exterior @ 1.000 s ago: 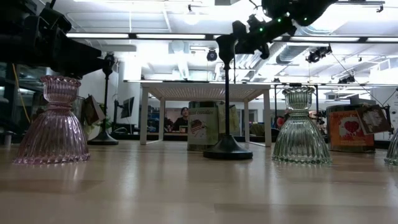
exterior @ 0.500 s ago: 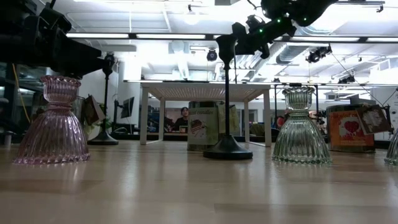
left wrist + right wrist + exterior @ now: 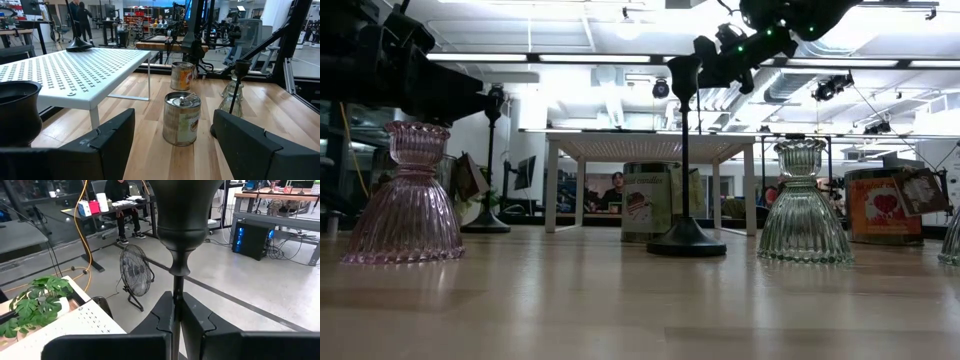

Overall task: Pick & Place candle stick holders
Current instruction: Put the top right black candle holder on the shelf

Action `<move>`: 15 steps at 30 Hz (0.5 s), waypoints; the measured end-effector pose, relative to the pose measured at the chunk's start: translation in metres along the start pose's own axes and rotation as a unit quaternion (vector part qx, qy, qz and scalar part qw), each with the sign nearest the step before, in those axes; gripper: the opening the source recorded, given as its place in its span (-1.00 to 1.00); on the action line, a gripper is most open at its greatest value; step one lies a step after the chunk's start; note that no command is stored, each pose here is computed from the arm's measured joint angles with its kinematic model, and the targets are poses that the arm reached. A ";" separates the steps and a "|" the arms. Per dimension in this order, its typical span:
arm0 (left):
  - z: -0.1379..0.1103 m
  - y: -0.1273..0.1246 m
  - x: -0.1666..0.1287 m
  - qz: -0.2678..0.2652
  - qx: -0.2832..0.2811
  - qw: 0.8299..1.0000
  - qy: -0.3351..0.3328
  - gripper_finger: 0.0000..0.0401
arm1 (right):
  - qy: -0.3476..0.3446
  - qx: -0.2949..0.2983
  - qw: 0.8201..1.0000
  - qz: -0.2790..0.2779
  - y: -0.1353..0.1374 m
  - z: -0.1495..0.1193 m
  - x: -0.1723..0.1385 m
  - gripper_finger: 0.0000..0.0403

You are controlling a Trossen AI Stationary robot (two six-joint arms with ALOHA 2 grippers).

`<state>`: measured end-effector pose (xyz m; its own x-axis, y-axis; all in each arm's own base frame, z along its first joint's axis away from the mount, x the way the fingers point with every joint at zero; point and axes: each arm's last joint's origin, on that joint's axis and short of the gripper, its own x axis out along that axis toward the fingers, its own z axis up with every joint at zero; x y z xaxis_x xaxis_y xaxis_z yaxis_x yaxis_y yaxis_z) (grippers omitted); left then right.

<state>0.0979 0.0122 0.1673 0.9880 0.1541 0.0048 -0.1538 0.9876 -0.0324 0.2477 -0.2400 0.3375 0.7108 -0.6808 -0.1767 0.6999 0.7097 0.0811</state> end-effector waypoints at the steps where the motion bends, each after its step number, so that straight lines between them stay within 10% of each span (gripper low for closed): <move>1: 0.000 0.000 0.000 0.000 0.000 1.000 0.000 0.32 | 0.001 0.000 1.000 0.000 0.000 0.000 0.000 -0.98; 15: 0.000 0.000 0.000 0.000 0.000 1.000 0.000 0.32 | 0.030 -0.005 1.000 0.008 0.000 -0.005 -0.001 -0.98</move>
<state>0.0979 0.0122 0.1673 0.9880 0.1541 0.0049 -0.1539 0.9876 -0.0321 0.2468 -0.2388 0.3324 0.7161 -0.6577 -0.2337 0.6876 0.7222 0.0748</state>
